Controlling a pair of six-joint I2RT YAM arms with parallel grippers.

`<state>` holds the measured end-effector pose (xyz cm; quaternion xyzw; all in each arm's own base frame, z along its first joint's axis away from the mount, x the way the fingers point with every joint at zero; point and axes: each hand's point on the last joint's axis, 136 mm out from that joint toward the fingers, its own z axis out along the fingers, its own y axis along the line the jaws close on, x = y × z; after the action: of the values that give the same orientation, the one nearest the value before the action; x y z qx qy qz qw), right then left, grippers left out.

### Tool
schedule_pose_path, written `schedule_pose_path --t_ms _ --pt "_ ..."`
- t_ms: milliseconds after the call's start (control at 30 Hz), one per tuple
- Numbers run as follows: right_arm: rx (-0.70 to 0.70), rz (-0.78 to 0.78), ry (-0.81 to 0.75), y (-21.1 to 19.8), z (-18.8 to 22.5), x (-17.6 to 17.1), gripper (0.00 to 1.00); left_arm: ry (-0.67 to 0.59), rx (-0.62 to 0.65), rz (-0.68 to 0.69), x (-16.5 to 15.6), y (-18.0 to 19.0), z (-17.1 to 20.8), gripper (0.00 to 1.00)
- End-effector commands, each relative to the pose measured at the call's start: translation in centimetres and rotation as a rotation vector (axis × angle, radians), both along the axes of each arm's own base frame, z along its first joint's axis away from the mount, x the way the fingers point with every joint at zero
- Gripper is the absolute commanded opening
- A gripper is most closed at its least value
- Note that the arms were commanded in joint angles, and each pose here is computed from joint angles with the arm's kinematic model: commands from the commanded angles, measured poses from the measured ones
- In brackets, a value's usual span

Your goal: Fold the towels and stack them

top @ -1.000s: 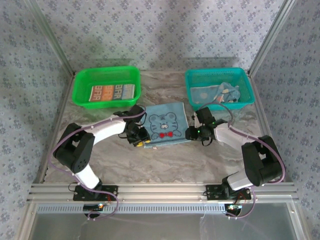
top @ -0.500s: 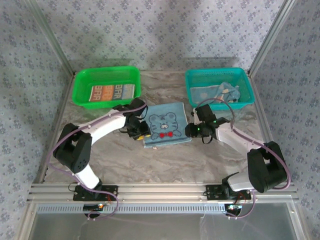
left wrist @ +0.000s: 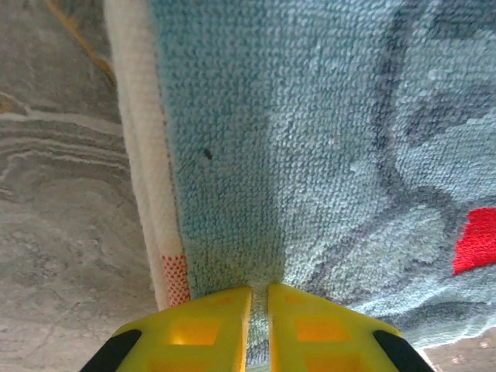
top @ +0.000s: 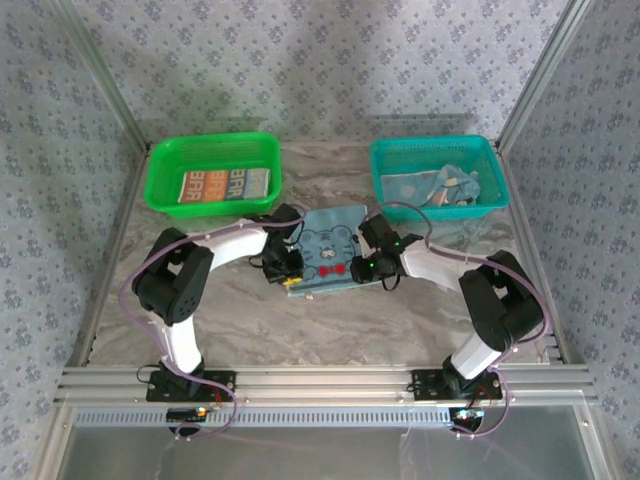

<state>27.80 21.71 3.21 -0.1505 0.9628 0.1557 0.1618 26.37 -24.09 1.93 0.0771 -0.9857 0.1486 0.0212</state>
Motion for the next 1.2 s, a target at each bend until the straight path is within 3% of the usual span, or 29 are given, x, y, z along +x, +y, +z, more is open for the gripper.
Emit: schedule_pose_path --t_ms 0,400,600,867,1000,1167 --pt "-0.024 -0.022 0.018 -0.3 -1.0 -1.8 0.23 0.026 0.073 -0.047 -2.0 1.7 -0.8 0.14" --pt "-0.043 -0.028 0.079 0.7 -2.5 -11.0 0.23 0.081 0.141 -0.109 -8.4 5.2 -0.6 0.15" --pt "-0.043 -0.041 0.074 0.7 -1.5 -11.7 0.24 0.029 0.129 -0.1 -8.4 5.5 1.3 0.15" --pt "0.002 -0.07 -0.008 1.1 3.6 -6.4 0.3 -0.128 0.045 0.002 -2.8 4.5 6.0 0.2" --pt "0.084 -0.135 -0.048 0.9 5.8 -2.4 0.32 -0.207 -0.03 0.062 1.4 3.9 7.7 0.18" --pt "0.073 -0.162 -0.075 0.1 6.2 2.7 0.31 -0.237 -0.046 0.099 5.0 3.1 7.5 0.12"
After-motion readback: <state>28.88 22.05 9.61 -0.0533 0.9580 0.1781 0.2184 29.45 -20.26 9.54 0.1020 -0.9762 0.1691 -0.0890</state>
